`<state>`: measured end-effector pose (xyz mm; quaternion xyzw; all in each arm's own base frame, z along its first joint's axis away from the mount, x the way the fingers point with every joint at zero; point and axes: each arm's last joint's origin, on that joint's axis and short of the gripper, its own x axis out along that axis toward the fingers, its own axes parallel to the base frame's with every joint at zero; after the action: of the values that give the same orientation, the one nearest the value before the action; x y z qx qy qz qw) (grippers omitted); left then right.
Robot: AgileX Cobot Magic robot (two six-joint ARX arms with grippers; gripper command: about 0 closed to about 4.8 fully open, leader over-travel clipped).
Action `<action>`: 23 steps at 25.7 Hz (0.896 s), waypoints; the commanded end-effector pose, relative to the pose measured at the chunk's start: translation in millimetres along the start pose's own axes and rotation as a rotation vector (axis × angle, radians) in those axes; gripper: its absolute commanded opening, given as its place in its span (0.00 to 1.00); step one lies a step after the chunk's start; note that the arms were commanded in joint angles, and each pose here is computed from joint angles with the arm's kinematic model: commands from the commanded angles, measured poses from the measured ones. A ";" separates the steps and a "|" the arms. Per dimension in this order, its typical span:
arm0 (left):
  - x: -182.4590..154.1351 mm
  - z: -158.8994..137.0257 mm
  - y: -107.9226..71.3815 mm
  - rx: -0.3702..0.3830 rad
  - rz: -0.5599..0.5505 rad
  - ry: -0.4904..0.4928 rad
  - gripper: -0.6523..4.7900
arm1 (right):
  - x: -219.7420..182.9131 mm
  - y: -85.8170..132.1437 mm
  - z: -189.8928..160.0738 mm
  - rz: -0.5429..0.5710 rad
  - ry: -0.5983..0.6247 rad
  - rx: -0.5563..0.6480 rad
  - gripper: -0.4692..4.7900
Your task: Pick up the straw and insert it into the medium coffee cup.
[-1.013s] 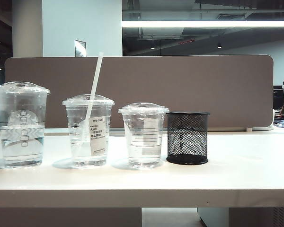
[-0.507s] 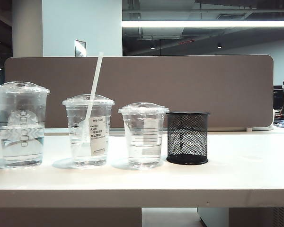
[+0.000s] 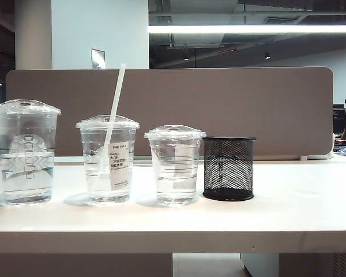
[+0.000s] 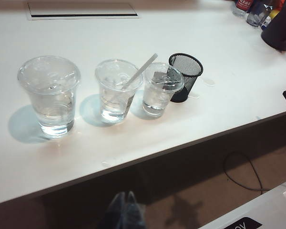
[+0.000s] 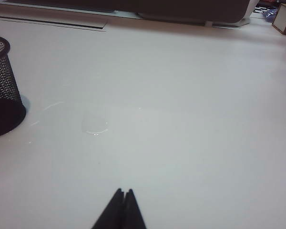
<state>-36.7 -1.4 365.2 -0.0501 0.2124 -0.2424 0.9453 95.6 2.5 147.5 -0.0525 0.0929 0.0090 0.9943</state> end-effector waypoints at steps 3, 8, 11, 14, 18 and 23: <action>5.6 8.2 3.1 0.061 0.035 -0.089 0.11 | 0.7 0.1 -1.1 0.000 -0.005 0.002 0.08; 61.7 9.8 23.8 0.205 0.155 -0.239 0.11 | 0.7 0.2 -1.1 0.000 -0.005 0.002 0.08; 100.0 -3.1 37.9 0.257 0.195 -0.287 0.11 | 0.7 0.1 -1.1 0.000 -0.005 0.002 0.08; 153.8 -42.4 61.3 0.290 0.301 -0.389 0.11 | 0.7 0.1 -1.1 0.000 -0.005 0.002 0.08; 177.1 -85.8 75.5 0.237 0.395 -0.455 0.11 | 0.7 0.2 -1.1 0.000 -0.005 0.002 0.08; 185.5 -115.3 83.1 0.198 0.461 -0.456 0.11 | 0.7 0.1 -1.1 0.000 -0.005 0.003 0.08</action>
<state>97.8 -17.0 176.6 0.0431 -0.0171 -0.0303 0.9985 95.6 2.5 147.5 -0.0525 0.0928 0.0092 0.9943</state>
